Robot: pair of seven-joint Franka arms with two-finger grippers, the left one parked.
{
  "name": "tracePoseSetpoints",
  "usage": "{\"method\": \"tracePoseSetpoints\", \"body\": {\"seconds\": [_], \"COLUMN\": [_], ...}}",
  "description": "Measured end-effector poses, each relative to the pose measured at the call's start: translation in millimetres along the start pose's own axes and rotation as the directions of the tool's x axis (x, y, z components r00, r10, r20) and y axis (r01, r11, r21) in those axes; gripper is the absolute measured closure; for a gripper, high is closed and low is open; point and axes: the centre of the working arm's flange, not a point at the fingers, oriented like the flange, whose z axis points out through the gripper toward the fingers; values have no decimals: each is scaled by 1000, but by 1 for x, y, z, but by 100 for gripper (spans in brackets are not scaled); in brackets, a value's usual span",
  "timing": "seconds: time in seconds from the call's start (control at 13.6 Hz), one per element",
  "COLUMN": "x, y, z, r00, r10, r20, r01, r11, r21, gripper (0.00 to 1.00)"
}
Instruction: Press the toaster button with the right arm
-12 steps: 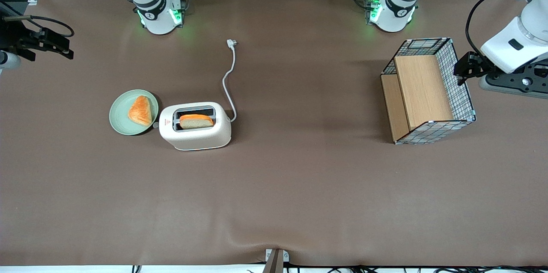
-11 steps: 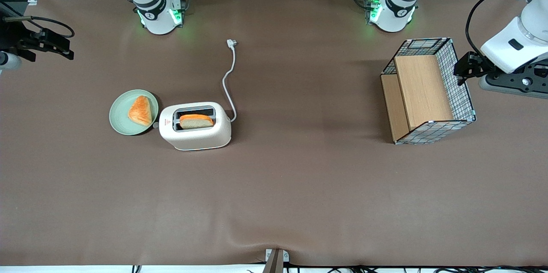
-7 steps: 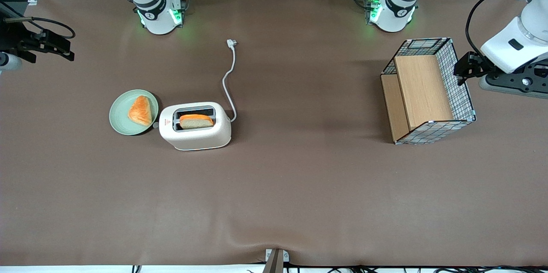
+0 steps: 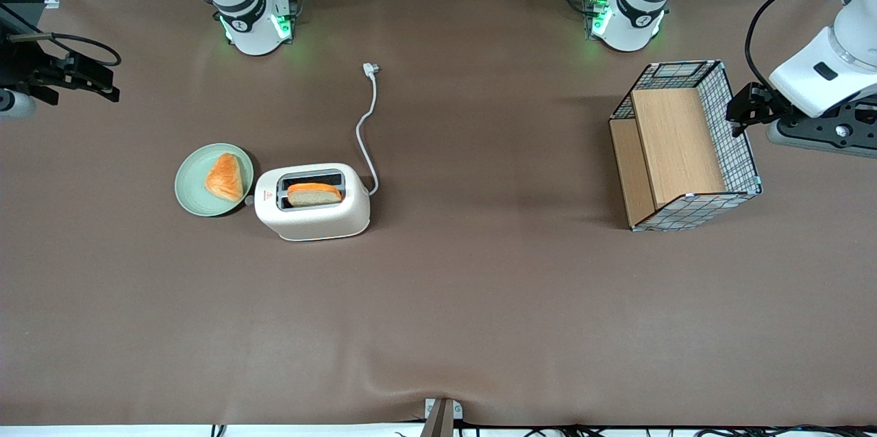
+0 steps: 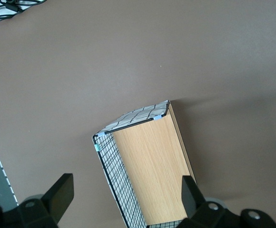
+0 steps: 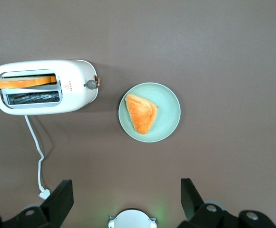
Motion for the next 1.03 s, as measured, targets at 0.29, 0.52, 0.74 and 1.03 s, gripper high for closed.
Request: {"method": "tracePoseSetpoints", "body": {"seconds": [0.29,0.52,0.74,1.03], "x": [6,10,12,12], "y": [-2,-5,-5,-5], "z": [8,14,16,17], "r00": [1000,1000,999,999], "r10": [-4,-8,-9,-10], "r20": [17,28,33,36], "r01": [4,8,9,10], "r11": [1000,1000,1000,1000], "r21": [-1,-1,-2,-2], "gripper": [0,0,0,0]}}
